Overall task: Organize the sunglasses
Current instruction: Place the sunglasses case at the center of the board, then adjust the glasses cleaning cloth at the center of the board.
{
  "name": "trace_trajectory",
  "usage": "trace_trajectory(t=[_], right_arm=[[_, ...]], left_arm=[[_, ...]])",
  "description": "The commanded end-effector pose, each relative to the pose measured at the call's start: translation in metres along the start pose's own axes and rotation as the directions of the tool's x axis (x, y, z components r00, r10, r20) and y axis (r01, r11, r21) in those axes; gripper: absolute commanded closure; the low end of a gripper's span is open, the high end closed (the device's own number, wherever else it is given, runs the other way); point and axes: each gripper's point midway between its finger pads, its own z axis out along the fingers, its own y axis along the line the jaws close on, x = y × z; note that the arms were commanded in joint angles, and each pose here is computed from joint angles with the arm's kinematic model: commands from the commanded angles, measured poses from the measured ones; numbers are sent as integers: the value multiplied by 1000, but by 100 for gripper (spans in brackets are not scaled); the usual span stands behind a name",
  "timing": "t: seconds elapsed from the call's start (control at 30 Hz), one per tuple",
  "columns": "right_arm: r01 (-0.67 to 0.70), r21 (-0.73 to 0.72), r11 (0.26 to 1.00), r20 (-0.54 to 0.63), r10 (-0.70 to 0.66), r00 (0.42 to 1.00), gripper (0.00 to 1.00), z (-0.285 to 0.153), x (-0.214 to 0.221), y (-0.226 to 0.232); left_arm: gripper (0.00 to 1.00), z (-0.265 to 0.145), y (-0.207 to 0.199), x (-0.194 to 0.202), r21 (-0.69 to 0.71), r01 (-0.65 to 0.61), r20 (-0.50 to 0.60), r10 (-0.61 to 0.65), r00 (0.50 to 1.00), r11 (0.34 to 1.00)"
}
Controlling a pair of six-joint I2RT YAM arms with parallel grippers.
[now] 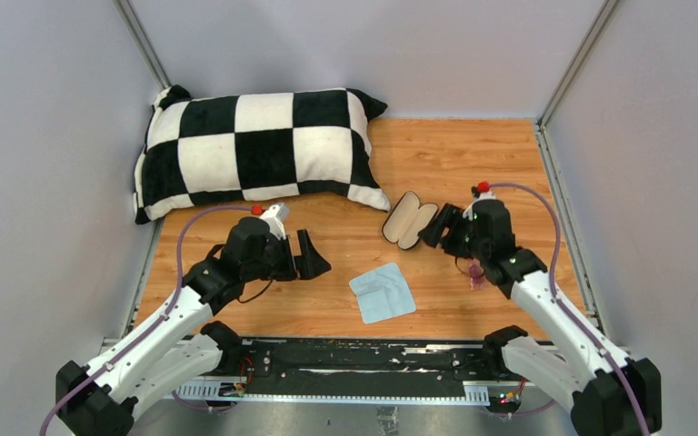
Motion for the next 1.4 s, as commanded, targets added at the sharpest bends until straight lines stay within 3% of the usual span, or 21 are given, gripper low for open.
trace_trajectory(t=[0.0, 0.13, 0.23, 0.43, 0.6, 0.67, 0.73, 0.9, 0.97, 1.1, 1.37], right_arm=[[117, 80, 990, -239, -95, 966, 35, -16, 94, -29], [167, 117, 979, -344, -118, 932, 35, -27, 136, -38], [164, 151, 975, -336, -106, 936, 40, -22, 143, -44], [94, 202, 975, -340, -21, 940, 52, -7, 156, -49], [130, 239, 962, -369, -34, 929, 62, 0, 167, -54], [143, 254, 956, -371, -40, 928, 70, 0, 168, -57], [140, 269, 953, -375, -30, 927, 81, 0, 170, -59], [129, 276, 953, -362, -21, 932, 87, -4, 170, -62], [123, 284, 951, -357, -14, 934, 88, -7, 170, -64], [113, 275, 955, -358, -7, 934, 87, -11, 173, -66], [113, 290, 950, -378, 5, 926, 86, -14, 179, -70]], left_arm=[[0, 10, 19, 29, -104, 3, -84, -12, 996, 995], [0, 18, 10, 48, -143, -19, -160, -4, 987, 990], [2, 25, 6, 63, -174, -44, -191, 10, 981, 984], [16, 35, 11, 69, -205, -1, -156, -31, 987, 979], [30, 47, 23, 60, -265, -2, -97, -25, 995, 964], [36, 52, 20, 49, -284, -27, -90, 1, 996, 958], [42, 59, 17, 44, -291, -50, -111, 18, 994, 956], [46, 87, 11, 46, -265, -76, -171, 31, 985, 961], [46, 98, 5, 47, -240, -82, -190, 36, 981, 967], [60, 114, 4, 55, -226, -99, -232, 45, 972, 969], [61, 135, 16, 59, -278, -101, -238, 33, 971, 955]])
